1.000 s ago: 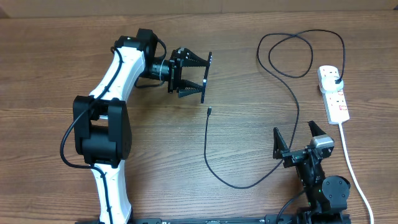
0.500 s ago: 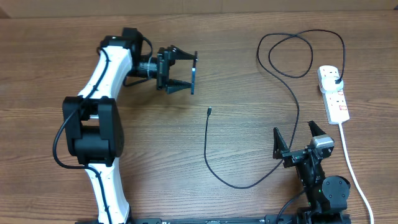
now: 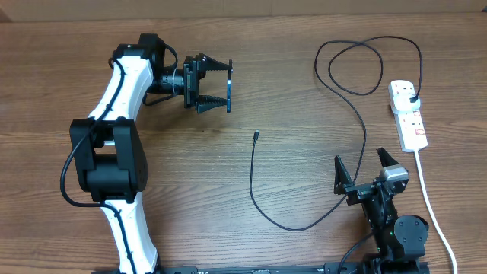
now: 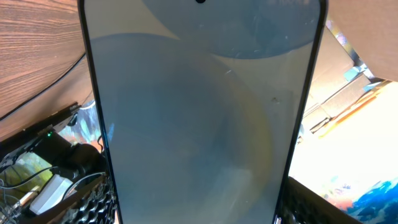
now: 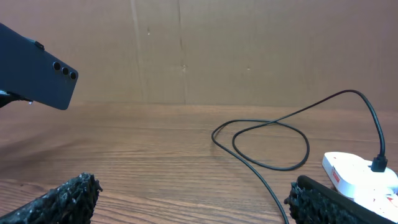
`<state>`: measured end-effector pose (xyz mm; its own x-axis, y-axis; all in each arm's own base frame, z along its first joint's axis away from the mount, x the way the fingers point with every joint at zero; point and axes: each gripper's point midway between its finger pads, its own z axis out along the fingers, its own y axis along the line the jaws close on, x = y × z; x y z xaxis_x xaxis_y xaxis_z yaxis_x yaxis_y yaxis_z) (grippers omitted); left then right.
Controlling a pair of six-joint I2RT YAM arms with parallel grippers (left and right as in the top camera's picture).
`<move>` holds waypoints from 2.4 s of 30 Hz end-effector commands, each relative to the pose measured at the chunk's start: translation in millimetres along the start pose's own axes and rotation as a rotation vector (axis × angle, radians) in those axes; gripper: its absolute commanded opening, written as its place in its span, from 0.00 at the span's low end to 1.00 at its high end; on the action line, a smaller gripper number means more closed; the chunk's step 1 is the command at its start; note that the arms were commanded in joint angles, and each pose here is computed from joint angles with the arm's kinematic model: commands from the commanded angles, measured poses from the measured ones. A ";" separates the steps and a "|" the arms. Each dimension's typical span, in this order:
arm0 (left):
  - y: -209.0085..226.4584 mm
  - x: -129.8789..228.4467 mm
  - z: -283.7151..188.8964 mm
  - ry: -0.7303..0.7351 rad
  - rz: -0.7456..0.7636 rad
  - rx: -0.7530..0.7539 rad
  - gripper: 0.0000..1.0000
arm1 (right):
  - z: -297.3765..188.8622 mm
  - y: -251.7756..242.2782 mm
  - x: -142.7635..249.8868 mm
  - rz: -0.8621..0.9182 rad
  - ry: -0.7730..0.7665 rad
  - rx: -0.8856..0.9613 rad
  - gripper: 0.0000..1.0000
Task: Plug charger to phone and switch on socket
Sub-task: 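Lift the phone and raise it upright, bottom edge facing right, then swing the right gripper up and toward the held phone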
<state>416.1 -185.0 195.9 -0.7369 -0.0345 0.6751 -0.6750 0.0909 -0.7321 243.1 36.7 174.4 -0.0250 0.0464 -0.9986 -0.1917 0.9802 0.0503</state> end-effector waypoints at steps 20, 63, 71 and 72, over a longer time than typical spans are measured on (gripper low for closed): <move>-16.1 12.5 1.5 0.041 0.027 0.041 0.71 | 0.2 -0.1 2.1 0.001 -0.002 0.001 1.00; -17.0 13.2 1.5 0.045 0.042 0.046 0.71 | -67.8 126.6 -72.4 0.418 -0.086 -0.865 1.00; -17.0 13.2 1.5 0.045 0.042 0.046 0.71 | -98.4 134.1 -161.8 0.209 -0.244 -0.858 1.00; -17.0 13.2 1.5 0.045 0.042 0.046 0.71 | -96.3 135.0 -164.2 0.177 -0.202 -0.843 1.00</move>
<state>416.2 -185.0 197.5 -0.7369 -0.0293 0.6753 -0.6750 0.0844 -0.7330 136.4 140.9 315.8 -0.0465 0.3868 -0.9210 -0.8631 0.4486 0.2320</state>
